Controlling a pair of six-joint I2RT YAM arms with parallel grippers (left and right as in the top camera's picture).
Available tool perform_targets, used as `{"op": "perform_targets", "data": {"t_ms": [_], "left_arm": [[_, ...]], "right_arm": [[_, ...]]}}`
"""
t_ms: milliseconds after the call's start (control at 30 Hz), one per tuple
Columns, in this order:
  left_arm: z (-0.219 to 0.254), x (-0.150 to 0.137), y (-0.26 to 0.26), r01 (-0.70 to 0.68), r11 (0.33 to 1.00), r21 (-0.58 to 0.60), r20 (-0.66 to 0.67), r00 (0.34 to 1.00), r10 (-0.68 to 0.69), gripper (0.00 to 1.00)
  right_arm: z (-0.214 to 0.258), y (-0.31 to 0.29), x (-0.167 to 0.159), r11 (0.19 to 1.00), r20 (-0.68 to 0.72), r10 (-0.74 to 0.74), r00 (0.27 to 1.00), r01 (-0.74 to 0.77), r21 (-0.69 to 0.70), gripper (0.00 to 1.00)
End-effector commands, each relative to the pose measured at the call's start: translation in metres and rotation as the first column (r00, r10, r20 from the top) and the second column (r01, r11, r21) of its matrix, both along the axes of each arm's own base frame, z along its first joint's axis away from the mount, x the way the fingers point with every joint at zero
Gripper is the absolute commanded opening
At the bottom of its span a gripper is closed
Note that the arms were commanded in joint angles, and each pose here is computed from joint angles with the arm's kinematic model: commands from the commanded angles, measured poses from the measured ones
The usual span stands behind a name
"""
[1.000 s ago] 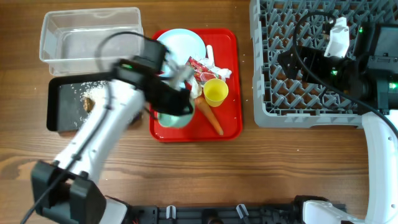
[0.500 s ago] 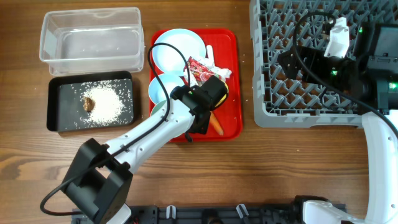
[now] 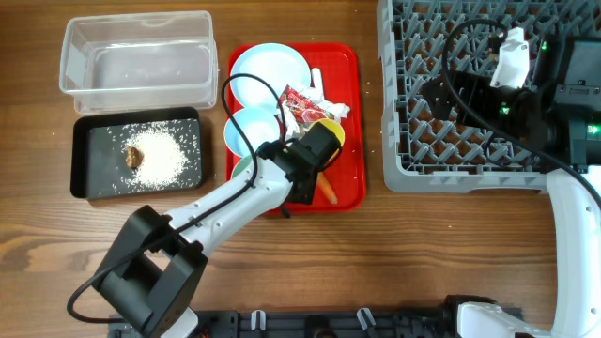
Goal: Sort waste into correct bins and load items into the dishwasher rack
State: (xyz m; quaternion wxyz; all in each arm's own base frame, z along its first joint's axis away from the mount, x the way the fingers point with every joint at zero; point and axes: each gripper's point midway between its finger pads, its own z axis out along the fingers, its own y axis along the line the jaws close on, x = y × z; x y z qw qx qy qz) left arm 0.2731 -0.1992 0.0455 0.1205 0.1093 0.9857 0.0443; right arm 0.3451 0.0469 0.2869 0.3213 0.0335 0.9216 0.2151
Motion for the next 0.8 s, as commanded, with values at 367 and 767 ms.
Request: {"op": "perform_targets", "data": {"t_ms": [367,767], "left_arm": [[0.064,0.035,-0.015,-0.021,0.996,-0.086,0.123,0.992,0.032,0.61],[0.103,0.082,-0.067,0.150,0.961,-0.233,0.312,0.947,-0.072,0.76]], "right_arm": [[0.004,-0.003,0.007,1.000,0.022,-0.012,1.000,0.013,-0.020,1.00],[0.004,-0.003,0.007,1.000,0.022,-0.012,1.000,0.013,-0.021,1.00]]}}
